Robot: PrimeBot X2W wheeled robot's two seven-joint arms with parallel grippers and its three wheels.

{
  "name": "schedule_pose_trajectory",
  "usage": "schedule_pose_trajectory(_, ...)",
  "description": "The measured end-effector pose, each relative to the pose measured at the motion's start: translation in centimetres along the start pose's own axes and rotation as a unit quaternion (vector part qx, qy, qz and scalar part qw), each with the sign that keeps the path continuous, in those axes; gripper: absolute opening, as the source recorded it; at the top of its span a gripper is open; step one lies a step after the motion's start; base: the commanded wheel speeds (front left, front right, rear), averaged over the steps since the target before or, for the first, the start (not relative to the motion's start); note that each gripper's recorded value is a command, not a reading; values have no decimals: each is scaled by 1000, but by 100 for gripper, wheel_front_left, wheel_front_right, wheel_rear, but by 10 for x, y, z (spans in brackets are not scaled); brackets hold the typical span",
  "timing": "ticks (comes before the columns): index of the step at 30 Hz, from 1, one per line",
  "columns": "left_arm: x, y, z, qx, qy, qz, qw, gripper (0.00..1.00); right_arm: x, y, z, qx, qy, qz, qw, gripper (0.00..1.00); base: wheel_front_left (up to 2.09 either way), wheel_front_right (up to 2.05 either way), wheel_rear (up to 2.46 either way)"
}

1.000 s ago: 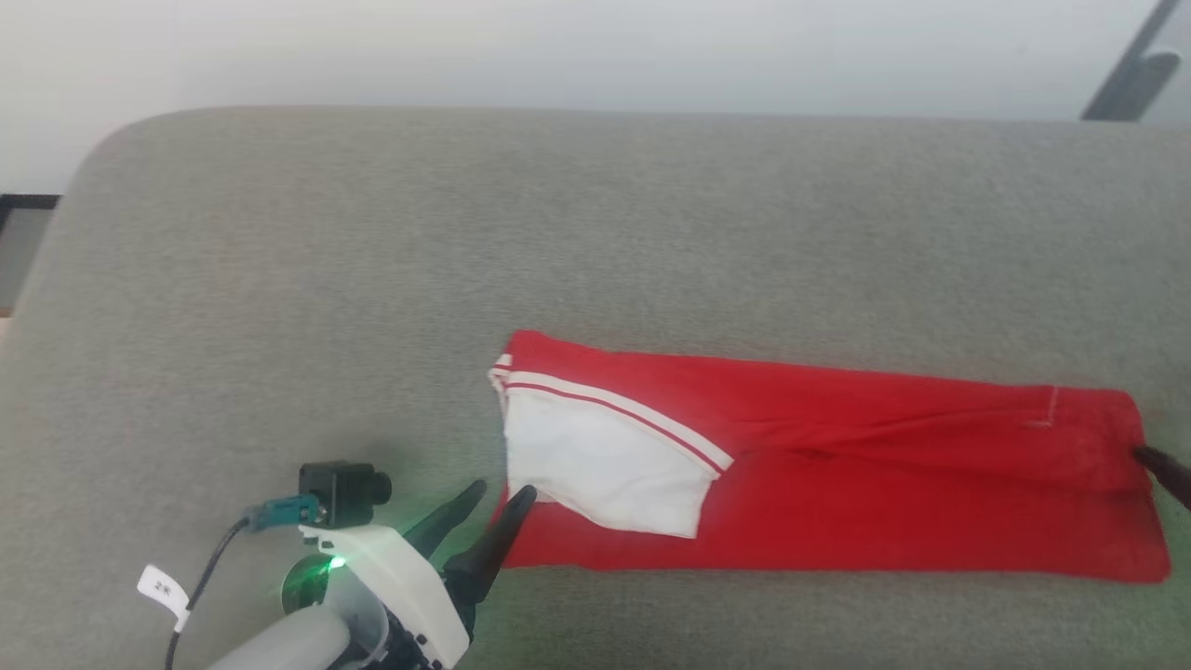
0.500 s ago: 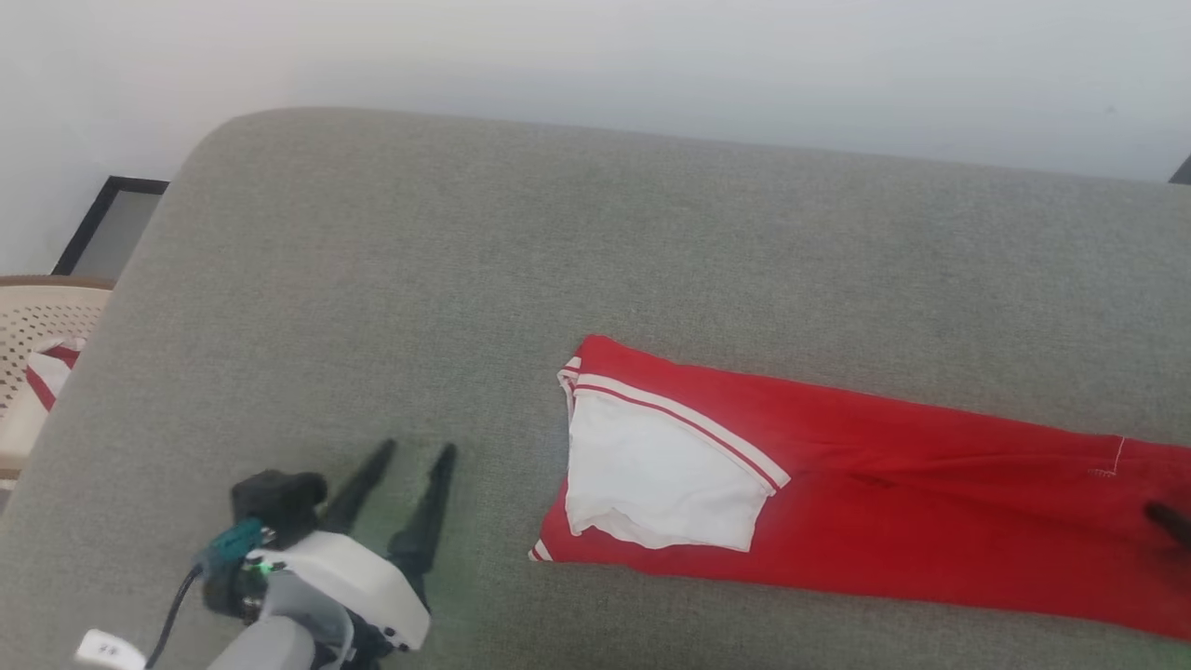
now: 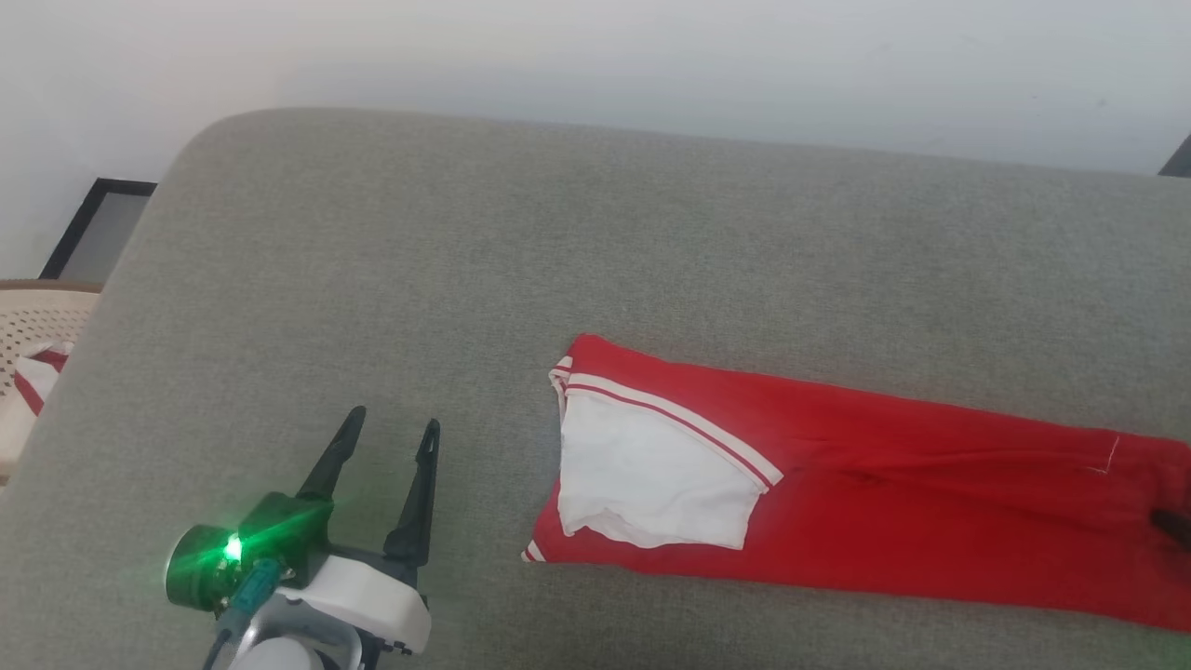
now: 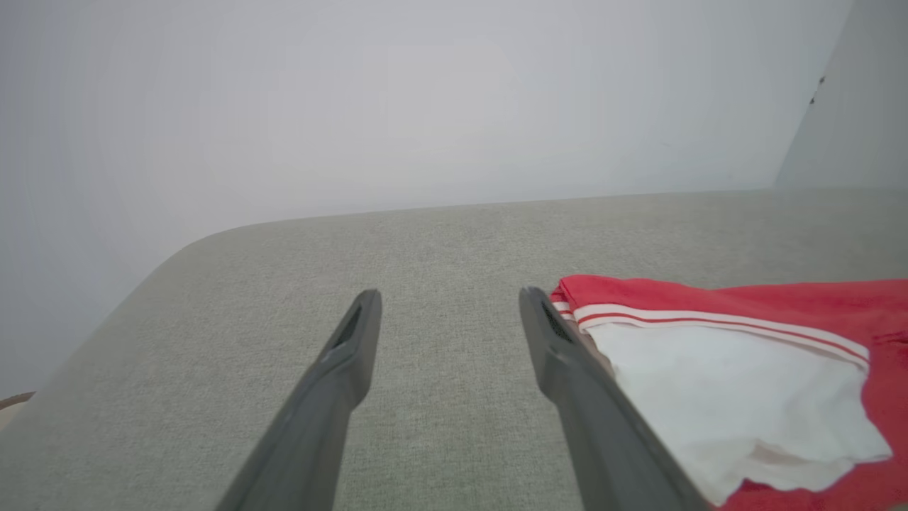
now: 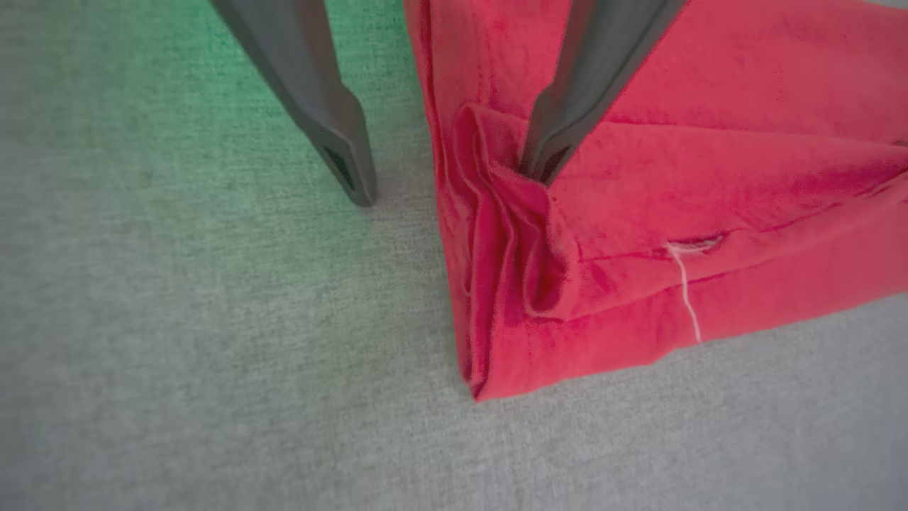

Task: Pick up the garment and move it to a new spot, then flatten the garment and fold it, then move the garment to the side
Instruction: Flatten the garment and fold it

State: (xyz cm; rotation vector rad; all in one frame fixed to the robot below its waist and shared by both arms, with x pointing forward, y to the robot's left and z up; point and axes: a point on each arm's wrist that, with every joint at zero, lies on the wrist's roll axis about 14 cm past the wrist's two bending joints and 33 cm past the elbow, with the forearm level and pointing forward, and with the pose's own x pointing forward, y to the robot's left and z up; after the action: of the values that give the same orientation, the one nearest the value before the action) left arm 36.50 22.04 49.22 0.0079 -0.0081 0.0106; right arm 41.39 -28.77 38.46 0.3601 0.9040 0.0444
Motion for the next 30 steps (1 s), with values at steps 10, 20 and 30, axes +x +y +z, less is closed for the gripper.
schedule_pose_trajectory(10,1,-1,-11,3,11,-4,1000,100,8,13,-6,14,12,12,1000,0,0,0,0)
schedule_pose_trajectory(20,10,-4,-15,8,13,-9,1000,100,-44,-71,48,50,-91,-85,991,0,0,0,0)
schedule_pose_trajectory(30,11,-14,-22,-6,22,-16,1000,100,-89,-111,72,68,-143,-128,979,0,0,0,0)
